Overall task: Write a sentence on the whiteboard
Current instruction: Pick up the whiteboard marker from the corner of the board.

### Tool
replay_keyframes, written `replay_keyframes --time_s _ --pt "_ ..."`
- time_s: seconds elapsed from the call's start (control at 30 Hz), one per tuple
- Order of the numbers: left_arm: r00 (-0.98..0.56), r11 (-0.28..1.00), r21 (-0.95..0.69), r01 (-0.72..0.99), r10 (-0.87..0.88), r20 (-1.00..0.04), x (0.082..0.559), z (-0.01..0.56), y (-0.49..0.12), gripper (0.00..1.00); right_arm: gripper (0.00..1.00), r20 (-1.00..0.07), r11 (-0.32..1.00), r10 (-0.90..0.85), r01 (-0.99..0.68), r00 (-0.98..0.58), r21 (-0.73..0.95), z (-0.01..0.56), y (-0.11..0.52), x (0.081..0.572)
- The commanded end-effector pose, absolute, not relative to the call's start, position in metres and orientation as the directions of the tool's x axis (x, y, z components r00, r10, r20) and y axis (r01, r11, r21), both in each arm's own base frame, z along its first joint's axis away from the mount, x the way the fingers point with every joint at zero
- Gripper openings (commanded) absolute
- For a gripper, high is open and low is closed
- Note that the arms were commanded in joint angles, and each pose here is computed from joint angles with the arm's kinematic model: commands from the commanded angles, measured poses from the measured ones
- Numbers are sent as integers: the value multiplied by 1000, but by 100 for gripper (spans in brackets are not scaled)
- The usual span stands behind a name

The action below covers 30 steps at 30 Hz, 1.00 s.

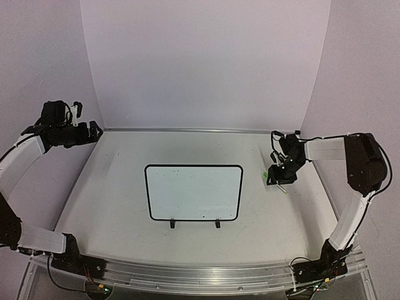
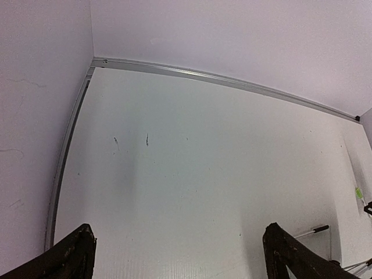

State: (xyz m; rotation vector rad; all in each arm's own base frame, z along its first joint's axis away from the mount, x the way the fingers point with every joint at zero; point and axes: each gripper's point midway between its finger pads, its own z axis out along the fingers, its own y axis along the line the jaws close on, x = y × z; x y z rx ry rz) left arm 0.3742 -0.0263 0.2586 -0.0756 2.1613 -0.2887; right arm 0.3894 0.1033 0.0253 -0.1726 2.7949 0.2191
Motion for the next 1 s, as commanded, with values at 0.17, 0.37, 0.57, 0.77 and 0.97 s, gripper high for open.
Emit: replay_keyframes --time_s 0.17,0.37,0.57,0.77,0.97 --pt "-554 964 -245 102 -150 -819 376 267 -34 99 50 -298 992 -123 -130 -947 3 18 82 382" --pt "-557 962 -251 105 -152 -816 375 266 -35 99 36 -278 991 -132 -134 -952 -15 13 79 380" --pt "-558 960 -258 108 -156 -815 376 266 -36 99 27 -268 991 -137 -134 -954 -31 10 76 378" --pt "-561 957 -267 112 -161 -812 375 266 -37 99 21 -251 989 -145 -137 -957 -47 3 74 376" --pt "-564 954 -276 115 -166 -809 375 266 -39 99 15 -232 988 -150 -140 -961 -59 -3 72 374"
